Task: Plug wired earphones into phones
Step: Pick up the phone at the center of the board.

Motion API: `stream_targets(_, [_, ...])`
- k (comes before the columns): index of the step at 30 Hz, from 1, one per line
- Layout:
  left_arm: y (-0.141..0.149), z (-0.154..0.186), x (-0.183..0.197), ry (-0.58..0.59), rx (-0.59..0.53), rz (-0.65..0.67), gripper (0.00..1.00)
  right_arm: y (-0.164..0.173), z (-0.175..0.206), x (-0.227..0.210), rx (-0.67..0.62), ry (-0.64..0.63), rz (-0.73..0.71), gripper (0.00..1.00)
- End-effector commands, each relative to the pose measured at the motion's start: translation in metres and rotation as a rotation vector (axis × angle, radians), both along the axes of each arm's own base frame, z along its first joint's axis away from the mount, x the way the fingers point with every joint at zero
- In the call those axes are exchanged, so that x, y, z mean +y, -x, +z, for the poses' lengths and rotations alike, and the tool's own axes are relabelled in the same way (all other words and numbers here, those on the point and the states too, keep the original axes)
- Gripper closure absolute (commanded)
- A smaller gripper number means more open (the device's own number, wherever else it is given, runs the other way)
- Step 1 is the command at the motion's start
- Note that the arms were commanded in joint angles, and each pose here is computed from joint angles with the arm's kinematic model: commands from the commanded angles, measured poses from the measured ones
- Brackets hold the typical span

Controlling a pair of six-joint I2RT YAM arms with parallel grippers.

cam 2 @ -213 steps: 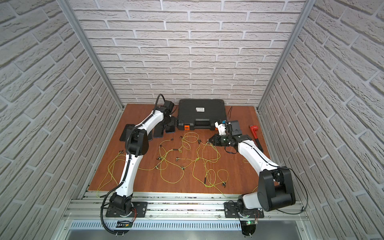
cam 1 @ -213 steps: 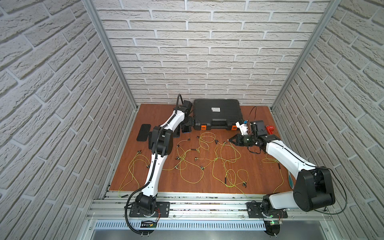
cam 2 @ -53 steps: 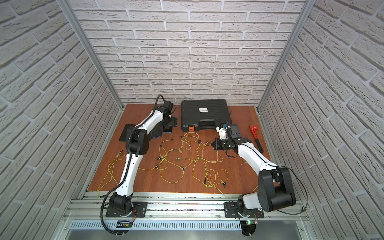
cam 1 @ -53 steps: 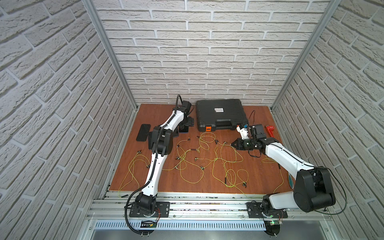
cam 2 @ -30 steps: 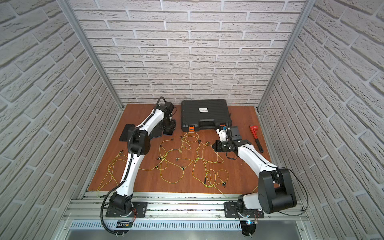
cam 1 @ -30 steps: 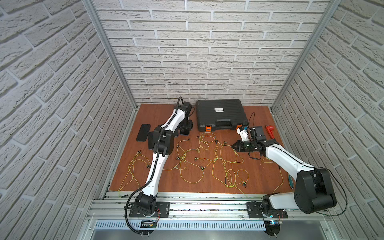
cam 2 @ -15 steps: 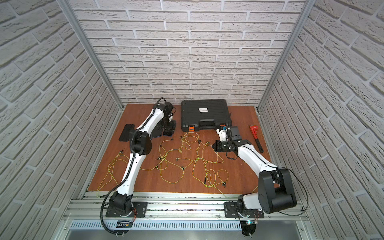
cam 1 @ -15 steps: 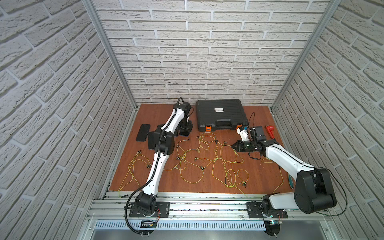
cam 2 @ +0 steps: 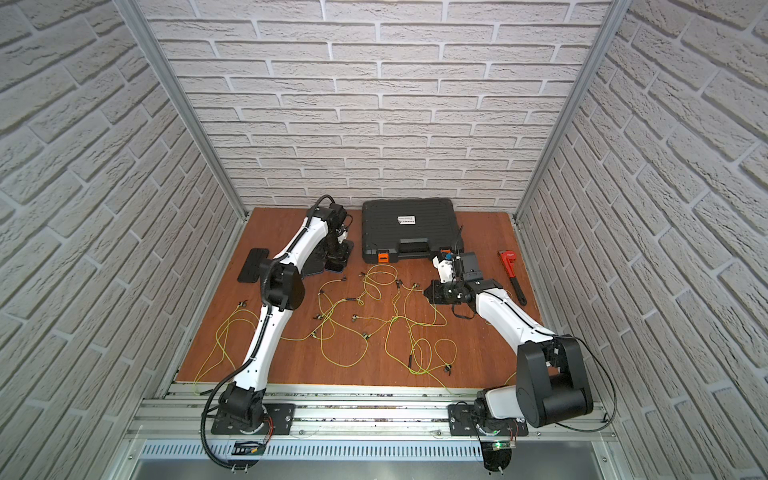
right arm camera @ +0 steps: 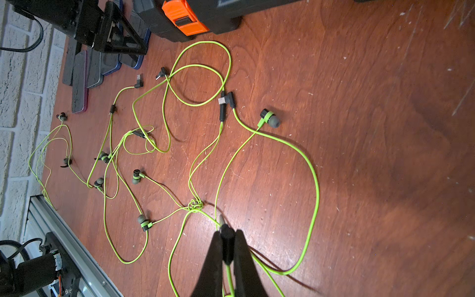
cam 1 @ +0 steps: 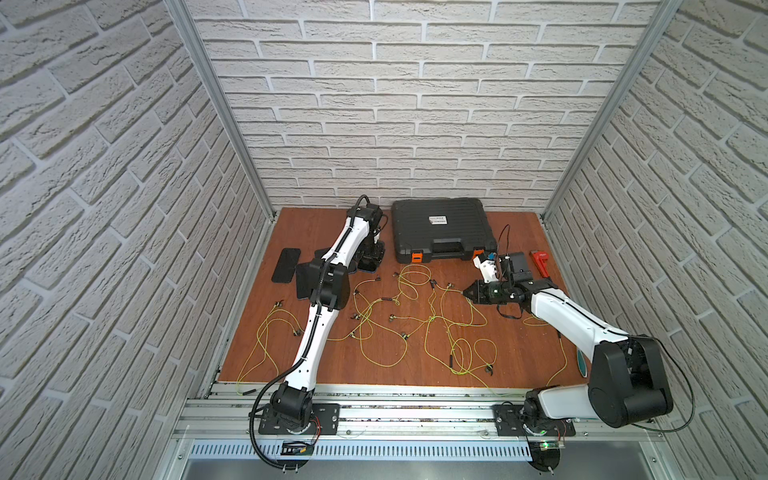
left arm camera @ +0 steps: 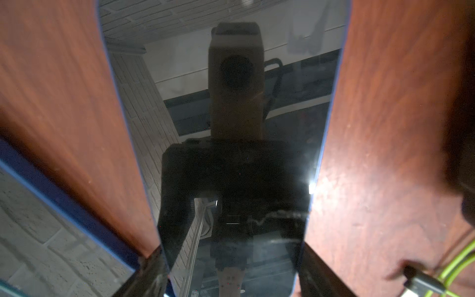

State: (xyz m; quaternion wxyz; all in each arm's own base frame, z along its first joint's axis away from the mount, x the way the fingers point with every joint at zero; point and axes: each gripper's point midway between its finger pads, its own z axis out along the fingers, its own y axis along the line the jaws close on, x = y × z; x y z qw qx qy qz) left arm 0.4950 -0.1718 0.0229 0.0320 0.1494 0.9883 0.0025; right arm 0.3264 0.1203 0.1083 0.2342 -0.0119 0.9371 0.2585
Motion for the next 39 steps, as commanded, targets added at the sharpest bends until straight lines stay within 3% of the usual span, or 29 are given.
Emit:
stream_targets(1, [0.023, -0.047, 0.01, -0.078, 0.125, 0.022, 0.28, -0.006, 0.01, 0.001, -0.044, 0.001, 0.008, 0.94])
stream_targets(9, [0.011, 0.024, -0.012, 0.081, -0.112, 0.156, 0.36, -0.005, 0.008, -0.003, -0.034, 0.064, 0.054, 0.94])
stream_targets(19, [0.028, 0.062, -0.028, 0.252, -0.259, 0.272, 0.36, -0.009, 0.001, 0.001, -0.018, 0.048, 0.069, 0.94])
stream_targets(24, [0.035, 0.098, -0.032, 0.363, -0.356, 0.374, 0.4, -0.009, 0.005, 0.014, -0.033, 0.011, 0.098, 0.94])
stream_targets(29, [0.047, 0.134, -0.049, 0.634, -0.39, 0.593, 0.49, -0.013, 0.02, 0.051, -0.118, -0.097, 0.166, 0.94])
stream_targets(34, [0.062, 0.171, -0.063, 0.763, -0.425, 0.701, 0.59, -0.015, 0.038, 0.106, -0.235, -0.177, 0.294, 0.94])
stream_targets(39, [0.076, 0.19, -0.07, 0.945, -0.366, 0.931, 0.82, -0.021, 0.069, 0.134, -0.439, -0.216, 0.275, 0.95])
